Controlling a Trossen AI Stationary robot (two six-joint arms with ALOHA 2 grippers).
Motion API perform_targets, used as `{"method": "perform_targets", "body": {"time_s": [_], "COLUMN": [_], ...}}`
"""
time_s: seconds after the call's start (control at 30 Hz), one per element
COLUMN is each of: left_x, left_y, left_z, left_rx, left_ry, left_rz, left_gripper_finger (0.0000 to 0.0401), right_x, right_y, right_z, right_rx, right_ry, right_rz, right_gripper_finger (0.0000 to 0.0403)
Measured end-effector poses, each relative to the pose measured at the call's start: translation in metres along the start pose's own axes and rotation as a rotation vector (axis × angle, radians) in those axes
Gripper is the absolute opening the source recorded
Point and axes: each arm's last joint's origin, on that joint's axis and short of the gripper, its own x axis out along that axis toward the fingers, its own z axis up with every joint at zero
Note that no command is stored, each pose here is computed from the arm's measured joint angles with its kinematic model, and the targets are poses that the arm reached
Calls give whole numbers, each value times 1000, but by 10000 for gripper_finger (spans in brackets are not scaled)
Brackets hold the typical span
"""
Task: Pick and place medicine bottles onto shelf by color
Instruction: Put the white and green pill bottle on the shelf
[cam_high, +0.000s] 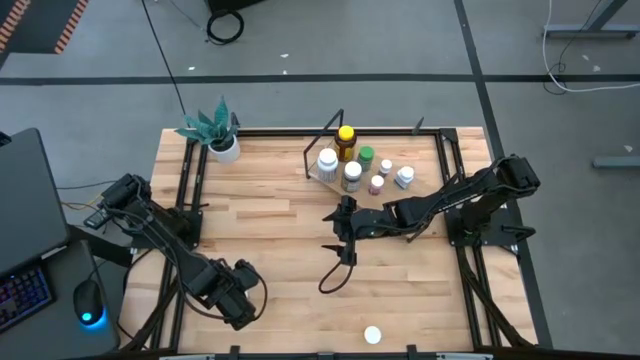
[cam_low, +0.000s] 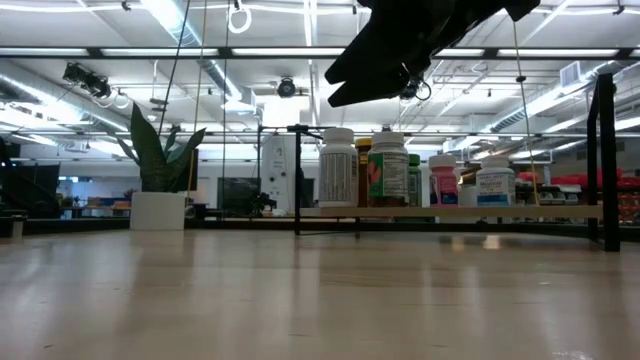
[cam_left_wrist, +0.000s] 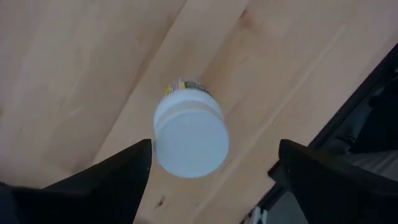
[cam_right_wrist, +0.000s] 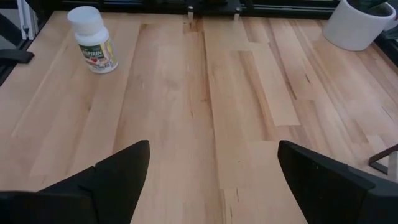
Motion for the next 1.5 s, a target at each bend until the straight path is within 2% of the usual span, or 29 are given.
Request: {"method": "perform_targets", "body": {"time_s": [0.1,0.23,0.57,0.77,0.9,1.2,1.5], "left_x": [0,0,1,33,41,43,43], "left_y": [1,7,7,19,25,26,29], "left_z": [-1,-3,-2,-7,-4,1,14], "left_rx": [2,4,-29,-59,-66,-23,-40], "left_ry": [21,37,5,81,82,68,30], "left_rz": [5,76,69,56,62,52,51], "left_gripper_finger": [355,355,355,355,351,325,315], "right_x": [0,0,0,0,0,0,0], "right_y": [0,0,0,0,1,1,1], "right_z": [0,0,0,0,0,-1,-2], "right_rx": [0,0,0,2,9,11,6], "right_ry": [0,0,1,2,4,6,15], "right_rz": [0,0,-1,1,1,0,0], "right_gripper_finger": [363,363,363,363,363,363,363]}}
